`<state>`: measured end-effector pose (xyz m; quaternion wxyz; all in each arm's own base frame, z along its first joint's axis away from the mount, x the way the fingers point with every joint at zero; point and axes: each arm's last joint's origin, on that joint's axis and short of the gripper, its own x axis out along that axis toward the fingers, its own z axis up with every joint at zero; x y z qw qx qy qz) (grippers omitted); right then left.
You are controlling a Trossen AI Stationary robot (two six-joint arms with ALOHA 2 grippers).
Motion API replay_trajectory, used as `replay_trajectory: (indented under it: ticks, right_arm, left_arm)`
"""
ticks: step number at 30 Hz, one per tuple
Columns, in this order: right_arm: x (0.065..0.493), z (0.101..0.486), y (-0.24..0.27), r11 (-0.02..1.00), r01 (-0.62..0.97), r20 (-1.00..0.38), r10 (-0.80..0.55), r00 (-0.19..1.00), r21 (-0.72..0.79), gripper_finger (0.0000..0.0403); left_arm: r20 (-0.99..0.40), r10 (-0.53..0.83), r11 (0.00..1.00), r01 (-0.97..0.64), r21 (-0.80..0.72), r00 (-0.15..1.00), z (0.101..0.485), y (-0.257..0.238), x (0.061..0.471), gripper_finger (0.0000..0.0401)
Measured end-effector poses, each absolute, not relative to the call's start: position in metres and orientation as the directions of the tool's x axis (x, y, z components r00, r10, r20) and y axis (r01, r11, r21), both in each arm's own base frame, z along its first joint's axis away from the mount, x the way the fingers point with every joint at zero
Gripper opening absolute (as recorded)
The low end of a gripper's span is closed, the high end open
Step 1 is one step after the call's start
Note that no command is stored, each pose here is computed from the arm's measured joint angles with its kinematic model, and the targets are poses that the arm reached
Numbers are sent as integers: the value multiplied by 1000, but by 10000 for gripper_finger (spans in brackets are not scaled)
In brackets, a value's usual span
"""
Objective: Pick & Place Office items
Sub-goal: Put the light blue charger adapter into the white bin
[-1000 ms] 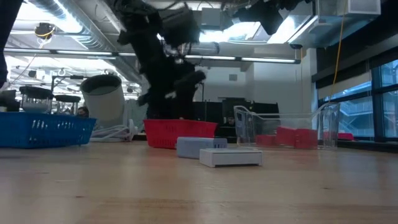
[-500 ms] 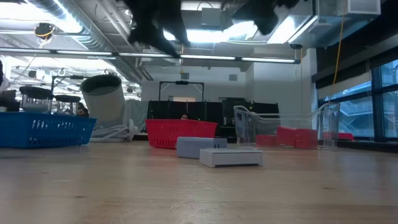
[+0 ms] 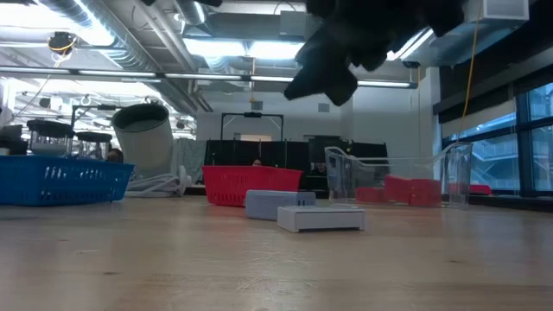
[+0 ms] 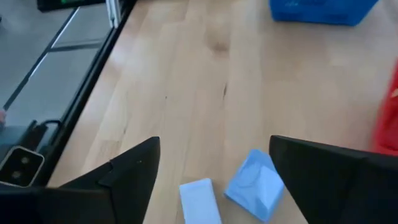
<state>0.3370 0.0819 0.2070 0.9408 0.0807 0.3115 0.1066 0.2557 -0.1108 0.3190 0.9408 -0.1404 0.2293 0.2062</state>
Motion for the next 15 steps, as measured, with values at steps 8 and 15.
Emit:
replay_trajectory:
  ticks: [8,15]
  right_arm:
    - [344,178,94,997,82,-599,-65,798,0,355]
    - [345,168,103,926,305,-586,-122,801,223,358]
  left_arm:
    - [-486,269,900,-397,-180,831,319,-128,247,237]
    - [-492,249,912,-373,-172,835,319,-135,243,237]
